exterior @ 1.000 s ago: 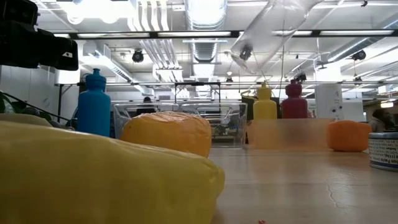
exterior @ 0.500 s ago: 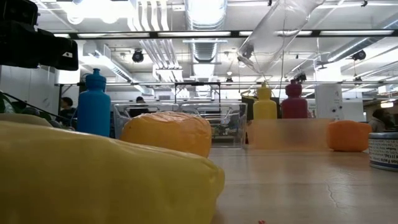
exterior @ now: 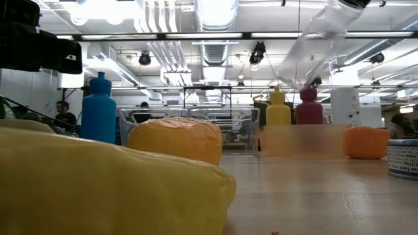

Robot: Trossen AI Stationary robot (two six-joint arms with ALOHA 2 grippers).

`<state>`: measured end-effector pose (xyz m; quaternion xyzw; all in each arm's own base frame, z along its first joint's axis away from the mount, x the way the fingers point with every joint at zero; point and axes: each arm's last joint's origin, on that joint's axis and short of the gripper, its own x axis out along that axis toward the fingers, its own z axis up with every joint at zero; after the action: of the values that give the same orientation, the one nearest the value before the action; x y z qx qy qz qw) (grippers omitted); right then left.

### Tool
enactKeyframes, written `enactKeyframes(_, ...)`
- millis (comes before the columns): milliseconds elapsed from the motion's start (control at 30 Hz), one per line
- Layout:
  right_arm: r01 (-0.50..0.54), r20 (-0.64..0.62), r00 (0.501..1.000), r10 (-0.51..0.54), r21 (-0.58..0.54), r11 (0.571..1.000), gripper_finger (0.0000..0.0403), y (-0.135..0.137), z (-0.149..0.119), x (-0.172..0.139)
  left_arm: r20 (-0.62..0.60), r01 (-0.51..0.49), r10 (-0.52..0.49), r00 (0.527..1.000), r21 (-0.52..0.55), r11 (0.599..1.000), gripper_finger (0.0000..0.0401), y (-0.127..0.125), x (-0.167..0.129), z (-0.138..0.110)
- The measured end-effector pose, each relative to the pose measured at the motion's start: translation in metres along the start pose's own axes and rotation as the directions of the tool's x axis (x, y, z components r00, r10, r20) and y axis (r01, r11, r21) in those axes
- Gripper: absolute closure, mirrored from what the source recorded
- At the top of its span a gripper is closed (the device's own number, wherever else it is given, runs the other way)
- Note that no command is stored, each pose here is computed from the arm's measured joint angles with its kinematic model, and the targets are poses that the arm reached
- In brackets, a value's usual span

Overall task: Pick & Place Food Item
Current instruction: Put the transparent water bottle into the orange bin

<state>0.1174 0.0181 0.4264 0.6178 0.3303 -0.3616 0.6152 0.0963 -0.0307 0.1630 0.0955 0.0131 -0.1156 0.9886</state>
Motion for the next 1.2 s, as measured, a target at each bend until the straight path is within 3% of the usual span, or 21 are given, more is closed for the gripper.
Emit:
enactKeyframes(200,-0.009,0.002,1.000,0.009,0.152,0.988,0.0325,-0.014,0.004,-0.002,0.000,0.000,0.000,1.000,0.000,1.000,0.0400,0.000,0.000,0.000)
enactKeyframes(600,-0.024,0.009,1.000,0.023,0.320,0.947,0.0325,-0.020,0.007,-0.005,0.000,0.000,0.000,1.000,0.000,1.000,0.0400,0.000,0.000,0.000)
enactKeyframes(1067,-0.018,0.098,0.995,-0.020,0.374,0.927,0.0325,-0.021,0.013,0.007,0.000,0.000,0.000,1.000,0.000,1.000,0.0400,0.000,0.000,0.000)
enactKeyframes(1200,-0.031,0.121,0.992,-0.026,0.445,0.895,0.0325,-0.021,0.015,0.010,0.000,0.000,0.000,1.000,0.000,1.000,0.0400,0.000,0.000,0.000)
